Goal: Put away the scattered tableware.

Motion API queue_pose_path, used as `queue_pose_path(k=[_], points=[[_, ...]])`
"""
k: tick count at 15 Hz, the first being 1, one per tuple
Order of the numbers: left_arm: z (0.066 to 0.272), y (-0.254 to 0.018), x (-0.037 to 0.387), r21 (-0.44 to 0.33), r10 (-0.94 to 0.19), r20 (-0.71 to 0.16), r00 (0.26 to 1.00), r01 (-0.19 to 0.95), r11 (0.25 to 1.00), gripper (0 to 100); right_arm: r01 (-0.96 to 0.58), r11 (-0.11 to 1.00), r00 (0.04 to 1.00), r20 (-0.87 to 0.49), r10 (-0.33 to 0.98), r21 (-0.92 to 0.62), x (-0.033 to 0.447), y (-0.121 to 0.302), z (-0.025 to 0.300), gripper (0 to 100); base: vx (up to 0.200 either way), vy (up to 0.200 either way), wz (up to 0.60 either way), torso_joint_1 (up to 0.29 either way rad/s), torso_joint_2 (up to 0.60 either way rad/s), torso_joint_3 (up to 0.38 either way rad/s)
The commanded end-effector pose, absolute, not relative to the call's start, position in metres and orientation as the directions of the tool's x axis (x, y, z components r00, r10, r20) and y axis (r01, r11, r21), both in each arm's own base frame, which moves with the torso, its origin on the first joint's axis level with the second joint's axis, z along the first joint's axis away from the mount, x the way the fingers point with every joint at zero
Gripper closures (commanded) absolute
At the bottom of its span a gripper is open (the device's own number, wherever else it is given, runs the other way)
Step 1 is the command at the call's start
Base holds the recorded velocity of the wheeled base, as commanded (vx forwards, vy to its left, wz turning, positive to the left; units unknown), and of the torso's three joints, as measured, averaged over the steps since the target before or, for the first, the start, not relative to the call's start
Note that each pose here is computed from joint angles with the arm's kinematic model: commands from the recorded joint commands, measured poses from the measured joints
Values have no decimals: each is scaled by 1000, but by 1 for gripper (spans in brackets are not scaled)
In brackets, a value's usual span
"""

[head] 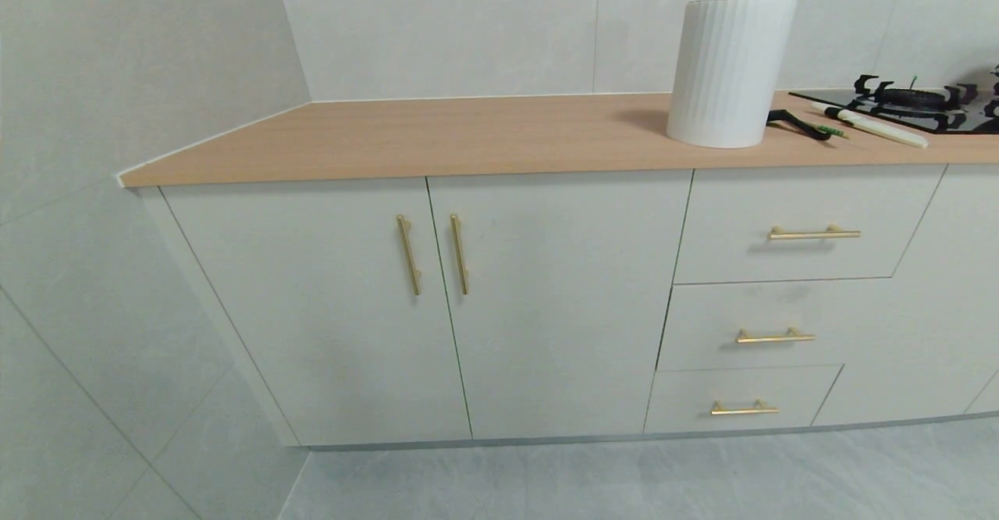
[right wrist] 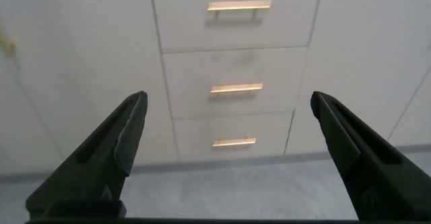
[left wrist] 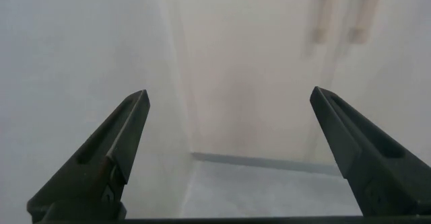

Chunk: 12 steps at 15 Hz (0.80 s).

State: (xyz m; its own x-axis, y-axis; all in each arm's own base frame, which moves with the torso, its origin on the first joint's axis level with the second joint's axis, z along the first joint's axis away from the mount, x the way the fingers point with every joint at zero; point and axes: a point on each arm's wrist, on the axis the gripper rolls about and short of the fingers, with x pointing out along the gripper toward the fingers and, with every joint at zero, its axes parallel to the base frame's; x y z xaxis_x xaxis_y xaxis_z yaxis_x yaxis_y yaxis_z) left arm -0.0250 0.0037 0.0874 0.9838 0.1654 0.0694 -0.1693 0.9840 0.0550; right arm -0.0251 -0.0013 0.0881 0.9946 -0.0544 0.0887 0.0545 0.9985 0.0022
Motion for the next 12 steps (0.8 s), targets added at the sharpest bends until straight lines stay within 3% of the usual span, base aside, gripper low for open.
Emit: queue_pose_path(k=[1, 2, 12], points=[[79, 2, -23, 24, 92, 35, 995, -93, 995, 0, 31, 1000, 998, 54, -31, -6, -23, -1, 81, 0, 0, 0, 0, 0, 0, 0], [75, 0, -23, 19, 25, -6, 1000, -24, 1000, 0, -1, 999, 999, 51, 3, -37, -23, 0, 81, 0, 0, 0, 0, 0, 0, 0], [76, 0, -23, -3, 18, 2, 1000, -18, 1000, 0, -41, 997, 999, 12, 41, -63, -23, 1, 77, 0, 0, 0, 0, 0, 0, 0]])
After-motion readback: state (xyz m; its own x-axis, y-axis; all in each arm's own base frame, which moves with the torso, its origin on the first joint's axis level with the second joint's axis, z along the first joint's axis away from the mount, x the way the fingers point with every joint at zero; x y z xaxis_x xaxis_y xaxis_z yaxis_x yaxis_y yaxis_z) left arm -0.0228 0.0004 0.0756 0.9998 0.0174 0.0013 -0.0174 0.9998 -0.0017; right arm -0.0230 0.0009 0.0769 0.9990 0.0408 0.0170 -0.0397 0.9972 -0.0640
